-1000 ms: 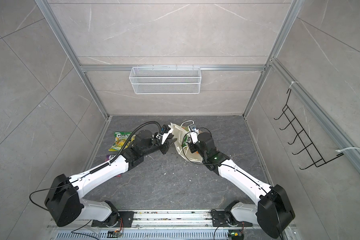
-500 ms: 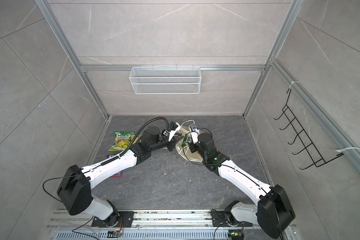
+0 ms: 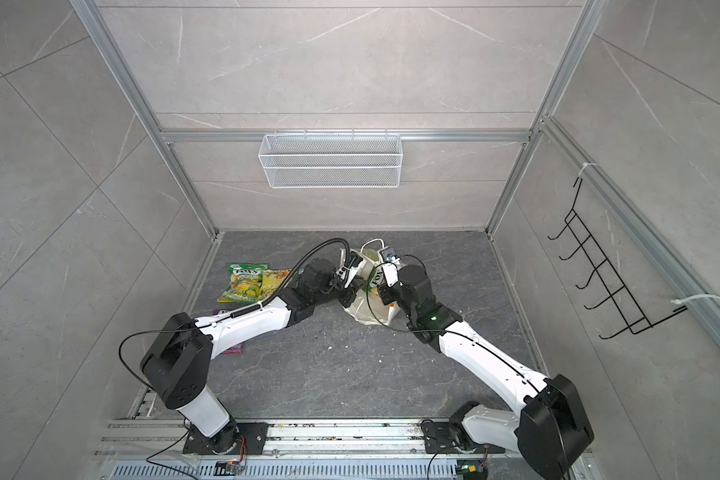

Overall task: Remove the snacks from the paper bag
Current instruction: 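Lower the left gripper into the bag toward the green Fox's packet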

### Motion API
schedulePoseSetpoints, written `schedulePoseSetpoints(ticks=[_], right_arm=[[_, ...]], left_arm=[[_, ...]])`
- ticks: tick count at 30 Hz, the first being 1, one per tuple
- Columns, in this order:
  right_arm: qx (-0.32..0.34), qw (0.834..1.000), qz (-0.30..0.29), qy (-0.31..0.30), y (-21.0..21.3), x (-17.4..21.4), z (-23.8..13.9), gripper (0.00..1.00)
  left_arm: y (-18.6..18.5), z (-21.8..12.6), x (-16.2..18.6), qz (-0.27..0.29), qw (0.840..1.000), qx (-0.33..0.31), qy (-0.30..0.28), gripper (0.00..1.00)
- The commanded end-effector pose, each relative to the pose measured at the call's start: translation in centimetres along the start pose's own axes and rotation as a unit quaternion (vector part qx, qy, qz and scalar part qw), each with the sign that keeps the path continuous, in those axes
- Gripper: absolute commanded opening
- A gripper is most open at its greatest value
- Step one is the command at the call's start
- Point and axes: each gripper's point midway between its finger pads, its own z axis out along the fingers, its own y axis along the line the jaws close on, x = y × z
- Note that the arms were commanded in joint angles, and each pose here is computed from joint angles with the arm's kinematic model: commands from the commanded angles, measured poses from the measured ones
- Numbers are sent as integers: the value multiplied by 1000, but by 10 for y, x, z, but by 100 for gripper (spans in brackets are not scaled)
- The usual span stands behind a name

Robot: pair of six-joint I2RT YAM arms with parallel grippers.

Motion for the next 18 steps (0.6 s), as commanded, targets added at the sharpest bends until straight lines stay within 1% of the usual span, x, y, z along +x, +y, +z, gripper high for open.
schedulePoseSetpoints(ticks=[1,4,8,13,16,18], right_arm=[[-33,997,-3,-66,9,-38,-12,0],[-55,997,-5,-60,17,-31,-11,0],[-42,997,1,-62,12,-28,-15,0],[-23,998,1,-58,5,-27,-17,0],[-13,998,5,-58,2,-25,-17,0],[-3,999,8,-54,-1,-24,-16,0]], left_arm=[[8,8,17,-14,1000,-22,15,17],[14,15,29,-28,998,-37,31,17],[18,15,33,-35,998,-51,34,17],[17,-1,21,-33,998,-53,6,19],[17,-8,17,-27,998,-56,2,20],[18,-14,11,-29,998,-60,-7,27]])
